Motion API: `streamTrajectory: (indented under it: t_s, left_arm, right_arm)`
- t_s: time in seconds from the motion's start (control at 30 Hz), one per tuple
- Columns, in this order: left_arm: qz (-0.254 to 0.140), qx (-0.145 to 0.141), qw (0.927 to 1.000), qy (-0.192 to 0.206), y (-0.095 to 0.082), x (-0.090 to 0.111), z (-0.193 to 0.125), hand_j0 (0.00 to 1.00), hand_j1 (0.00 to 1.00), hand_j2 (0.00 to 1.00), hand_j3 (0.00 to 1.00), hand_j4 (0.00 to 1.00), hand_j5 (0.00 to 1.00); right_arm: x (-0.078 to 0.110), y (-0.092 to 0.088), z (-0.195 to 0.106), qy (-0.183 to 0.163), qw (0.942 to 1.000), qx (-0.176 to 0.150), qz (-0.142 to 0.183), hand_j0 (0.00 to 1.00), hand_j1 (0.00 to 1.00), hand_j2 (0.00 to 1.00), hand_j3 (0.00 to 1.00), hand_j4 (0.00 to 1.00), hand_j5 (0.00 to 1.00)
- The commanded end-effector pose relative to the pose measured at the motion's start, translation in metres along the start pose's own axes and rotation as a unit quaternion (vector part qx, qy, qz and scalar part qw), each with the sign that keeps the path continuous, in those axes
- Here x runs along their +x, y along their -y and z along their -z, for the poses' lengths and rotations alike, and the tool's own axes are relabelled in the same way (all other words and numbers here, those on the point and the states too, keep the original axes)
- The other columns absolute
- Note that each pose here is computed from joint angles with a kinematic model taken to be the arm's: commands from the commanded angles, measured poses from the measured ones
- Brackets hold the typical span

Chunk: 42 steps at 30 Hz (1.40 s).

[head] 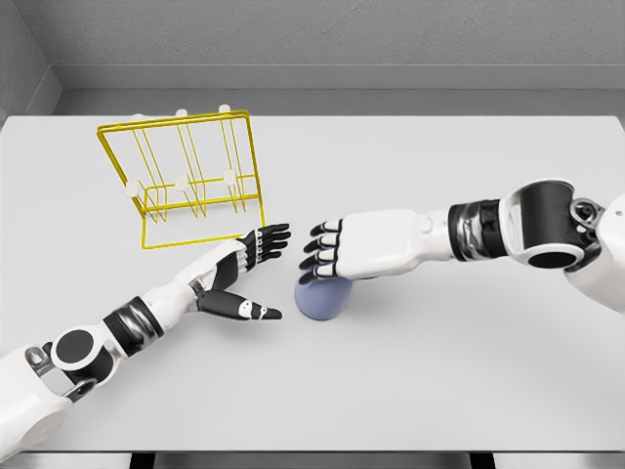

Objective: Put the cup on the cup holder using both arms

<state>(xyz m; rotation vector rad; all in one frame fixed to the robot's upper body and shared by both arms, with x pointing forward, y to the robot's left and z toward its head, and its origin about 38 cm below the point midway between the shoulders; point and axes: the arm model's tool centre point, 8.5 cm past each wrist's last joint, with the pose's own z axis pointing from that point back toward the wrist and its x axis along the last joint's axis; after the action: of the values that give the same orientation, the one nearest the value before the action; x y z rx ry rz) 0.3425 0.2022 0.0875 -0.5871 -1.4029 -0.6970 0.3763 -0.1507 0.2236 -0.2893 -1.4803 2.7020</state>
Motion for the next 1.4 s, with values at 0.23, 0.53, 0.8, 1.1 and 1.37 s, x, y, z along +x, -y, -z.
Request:
streamTrajectory:
  t_s: [0.23,0.53,0.8,1.1,1.37]
  left_arm:
    - [0.000,0.002,1.0000,-0.002,-0.002,-0.001,0.000,1.00,1.00,1.00,1.00,1.00,1.00]
    - [-0.001,0.003,1.0000,-0.002,-0.002,-0.001,0.000,1.00,1.00,1.00,1.00,1.00,1.00]
    - [-0.003,0.002,1.0000,0.003,-0.001,0.000,0.006,1.00,1.00,1.00,1.00,1.00,1.00]
    - [-0.006,-0.012,0.9999,0.007,0.008,0.001,0.034,1.00,1.00,1.00,1.00,1.00,1.00]
    - [-0.008,-0.016,0.9998,0.003,0.013,-0.003,0.043,1.00,1.00,1.00,1.00,1.00,1.00]
  right_arm:
    - [-0.012,0.012,-0.014,-0.024,0.9995,-0.020,-0.004,1.00,1.00,1.00,1.00,1.00,1.00]
    - [-0.041,0.034,-0.074,-0.097,0.9933,-0.063,-0.004,1.00,1.00,1.00,1.00,1.00,1.00]
    - [-0.056,-0.025,-0.191,-0.218,0.9531,-0.152,0.144,1.00,1.00,1.00,1.00,1.00,1.00]
    - [-0.039,-0.087,-0.189,-0.224,0.9026,-0.249,0.271,1.00,1.00,1.00,1.00,1.00,1.00]
    - [-0.034,-0.097,-0.204,-0.248,0.8863,-0.272,0.281,1.00,1.00,1.00,1.00,1.00,1.00]
